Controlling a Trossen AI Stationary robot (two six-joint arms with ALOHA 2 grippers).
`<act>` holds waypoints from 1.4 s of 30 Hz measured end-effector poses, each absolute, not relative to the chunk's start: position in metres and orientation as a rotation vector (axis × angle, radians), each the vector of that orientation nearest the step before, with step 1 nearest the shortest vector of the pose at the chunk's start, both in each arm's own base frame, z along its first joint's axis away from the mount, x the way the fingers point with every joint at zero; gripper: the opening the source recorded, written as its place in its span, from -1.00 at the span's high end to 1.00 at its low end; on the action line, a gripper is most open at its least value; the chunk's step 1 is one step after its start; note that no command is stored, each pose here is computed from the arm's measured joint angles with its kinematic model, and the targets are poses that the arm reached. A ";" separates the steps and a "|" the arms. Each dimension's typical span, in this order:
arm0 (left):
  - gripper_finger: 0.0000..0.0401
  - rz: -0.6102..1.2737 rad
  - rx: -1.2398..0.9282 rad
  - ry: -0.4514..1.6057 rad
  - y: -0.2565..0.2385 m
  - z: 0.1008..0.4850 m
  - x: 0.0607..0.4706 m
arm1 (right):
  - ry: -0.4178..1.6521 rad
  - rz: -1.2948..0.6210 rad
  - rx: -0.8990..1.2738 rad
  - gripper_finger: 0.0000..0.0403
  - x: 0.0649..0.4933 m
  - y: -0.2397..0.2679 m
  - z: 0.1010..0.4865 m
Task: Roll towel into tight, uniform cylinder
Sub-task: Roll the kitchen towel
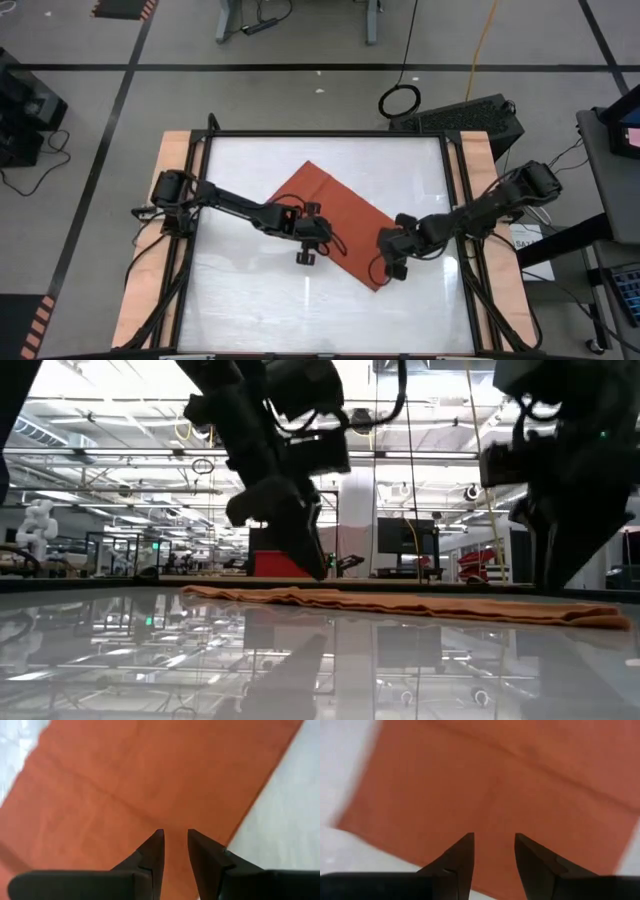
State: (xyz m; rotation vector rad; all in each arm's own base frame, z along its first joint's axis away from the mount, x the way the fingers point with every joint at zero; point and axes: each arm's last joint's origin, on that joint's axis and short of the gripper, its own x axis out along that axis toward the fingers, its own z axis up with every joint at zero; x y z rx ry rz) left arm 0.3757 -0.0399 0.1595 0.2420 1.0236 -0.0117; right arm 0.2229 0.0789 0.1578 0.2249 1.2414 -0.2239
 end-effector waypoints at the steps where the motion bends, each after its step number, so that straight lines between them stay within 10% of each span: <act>1: 0.53 -0.008 0.239 1.034 -0.039 0.158 0.375 | 1.256 -0.237 0.223 0.35 0.222 0.076 0.154; 24: 0.53 -0.087 0.699 1.163 0.019 0.134 0.380 | 0.960 0.083 0.641 0.35 0.254 0.133 0.133; 42: 0.53 -0.099 0.395 1.208 -0.020 0.165 0.370 | 1.126 -0.022 0.219 0.35 0.243 0.118 0.150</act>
